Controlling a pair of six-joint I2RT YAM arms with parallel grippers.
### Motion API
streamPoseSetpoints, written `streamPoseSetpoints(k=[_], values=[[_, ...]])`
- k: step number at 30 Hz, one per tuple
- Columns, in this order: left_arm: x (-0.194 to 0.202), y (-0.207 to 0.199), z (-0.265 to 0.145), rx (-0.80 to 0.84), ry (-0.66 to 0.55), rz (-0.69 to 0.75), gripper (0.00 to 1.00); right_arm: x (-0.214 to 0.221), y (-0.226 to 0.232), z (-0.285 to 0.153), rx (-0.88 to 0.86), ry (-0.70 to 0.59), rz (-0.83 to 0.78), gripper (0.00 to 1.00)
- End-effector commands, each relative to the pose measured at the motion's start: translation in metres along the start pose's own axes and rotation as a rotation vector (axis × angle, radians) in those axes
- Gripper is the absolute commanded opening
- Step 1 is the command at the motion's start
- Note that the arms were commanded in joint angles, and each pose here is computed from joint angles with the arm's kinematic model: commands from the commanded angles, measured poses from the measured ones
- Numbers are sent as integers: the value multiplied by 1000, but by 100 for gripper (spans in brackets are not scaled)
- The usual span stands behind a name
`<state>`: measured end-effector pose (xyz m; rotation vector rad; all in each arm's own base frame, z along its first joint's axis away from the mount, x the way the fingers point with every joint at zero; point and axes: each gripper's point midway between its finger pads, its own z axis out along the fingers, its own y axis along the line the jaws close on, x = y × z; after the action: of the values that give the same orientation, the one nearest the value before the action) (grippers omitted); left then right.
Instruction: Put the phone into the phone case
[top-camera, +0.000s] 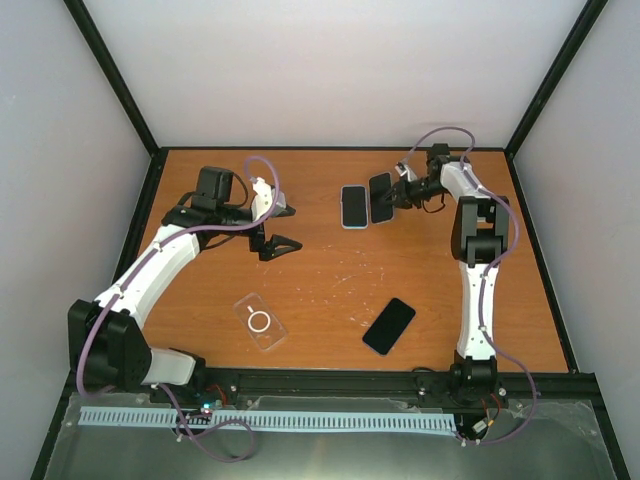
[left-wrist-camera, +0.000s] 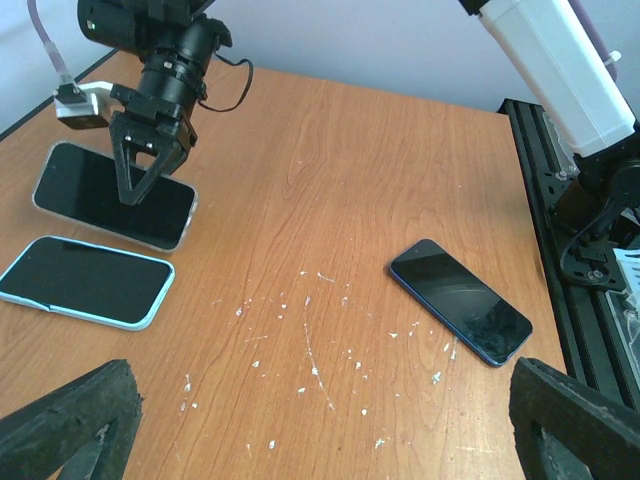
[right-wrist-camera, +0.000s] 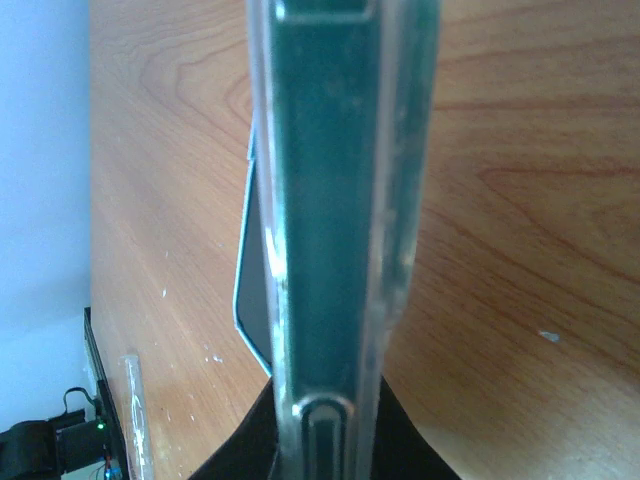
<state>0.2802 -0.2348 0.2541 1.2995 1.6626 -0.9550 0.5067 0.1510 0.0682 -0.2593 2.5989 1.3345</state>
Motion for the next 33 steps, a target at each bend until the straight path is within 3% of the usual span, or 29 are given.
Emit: streamPoseSetpoints(k=[1,8,14,20,25,33], values=[[-16,3,-4,-8,-29,31,100,0,6,2,-72,19,68,3],[-16,3,-3,-5,-31,29,100,2,-13,10,-62,24,128,6],[-15,2,-3,-1,-31,28,100,-3,-21,14,-50,7,141,25],[-13,3,-2,-3,-27,24,100,-9,-27,13,-13,-10,129,30],[-11,5,-1,-8,-21,22,100,-10,-24,9,16,-14,103,46],[1,30,-4,-153,55,10,100,-7,-24,-6,120,-19,57,64]])
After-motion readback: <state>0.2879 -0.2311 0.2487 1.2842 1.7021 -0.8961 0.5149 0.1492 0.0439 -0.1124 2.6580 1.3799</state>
